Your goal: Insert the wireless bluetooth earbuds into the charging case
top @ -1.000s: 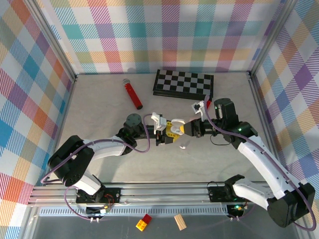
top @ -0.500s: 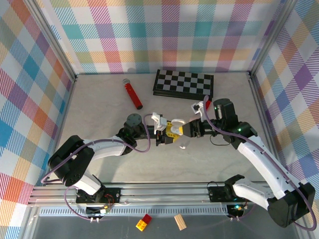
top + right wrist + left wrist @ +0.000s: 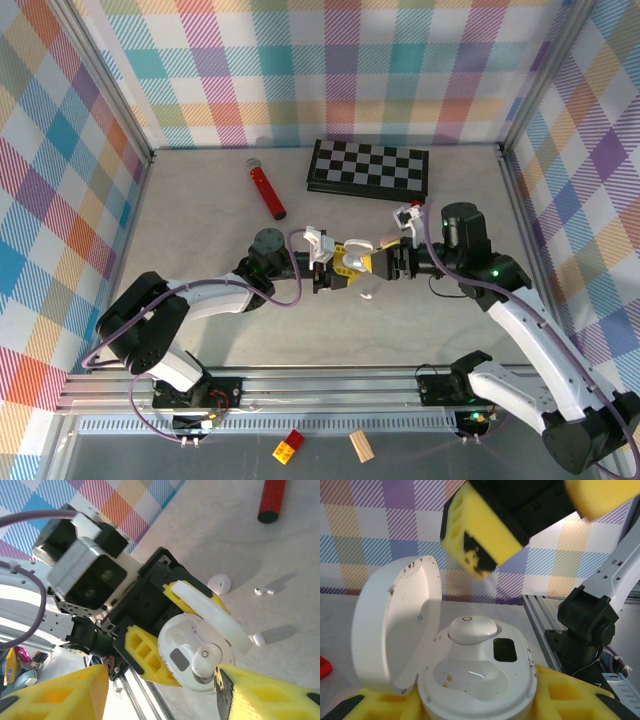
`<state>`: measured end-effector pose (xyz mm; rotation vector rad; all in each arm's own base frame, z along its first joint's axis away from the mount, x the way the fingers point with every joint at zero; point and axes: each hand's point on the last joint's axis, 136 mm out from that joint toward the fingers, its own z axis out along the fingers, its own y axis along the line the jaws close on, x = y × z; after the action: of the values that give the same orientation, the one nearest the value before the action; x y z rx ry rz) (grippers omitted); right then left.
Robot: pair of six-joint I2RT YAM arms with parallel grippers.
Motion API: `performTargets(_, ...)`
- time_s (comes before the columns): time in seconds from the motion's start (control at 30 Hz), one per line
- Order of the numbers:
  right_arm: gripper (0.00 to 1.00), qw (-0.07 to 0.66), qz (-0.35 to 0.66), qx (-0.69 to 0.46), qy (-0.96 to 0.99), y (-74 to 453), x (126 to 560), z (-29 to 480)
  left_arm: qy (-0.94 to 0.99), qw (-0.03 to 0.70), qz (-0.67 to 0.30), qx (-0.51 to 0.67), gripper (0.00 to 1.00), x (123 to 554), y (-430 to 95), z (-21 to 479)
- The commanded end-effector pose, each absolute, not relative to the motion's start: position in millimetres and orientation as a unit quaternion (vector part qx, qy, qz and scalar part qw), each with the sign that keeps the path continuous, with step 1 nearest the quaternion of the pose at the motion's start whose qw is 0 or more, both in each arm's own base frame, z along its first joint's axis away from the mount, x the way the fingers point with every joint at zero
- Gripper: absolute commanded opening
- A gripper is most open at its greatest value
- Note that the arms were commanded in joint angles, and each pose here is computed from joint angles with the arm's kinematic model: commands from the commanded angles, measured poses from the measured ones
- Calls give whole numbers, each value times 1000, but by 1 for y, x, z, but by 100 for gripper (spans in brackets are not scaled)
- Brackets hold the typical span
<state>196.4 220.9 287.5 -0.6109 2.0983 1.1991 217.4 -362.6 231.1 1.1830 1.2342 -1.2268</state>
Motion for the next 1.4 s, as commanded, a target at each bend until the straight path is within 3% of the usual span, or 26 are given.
performTargets(0.0, 59, 368, 441, -232, 785, 212, 195, 295, 490, 516, -500, 493, 37, 219, -360, 243)
performTargets(0.2, 59, 431, 397, -154, 796, 186, 211, 283, 513, 529, -469, 488, 37, 227, -339, 243)
performTargets(0.37, 59, 427, 374, -92, 818, 176, 233, 258, 521, 548, -458, 468, 37, 236, -316, 251)
performTargets(0.73, 60, 252, 416, -48, 872, 218, 259, 174, 537, 587, -433, 424, 36, 239, -278, 258)
performTargets(1.17, 59, 154, 402, -15, 903, 281, 234, 97, 555, 636, -404, 353, 37, 284, -224, 262)
performTargets(1.37, 58, 114, 406, -5, 907, 319, 226, 68, 561, 643, -384, 353, 37, 285, -213, 270)
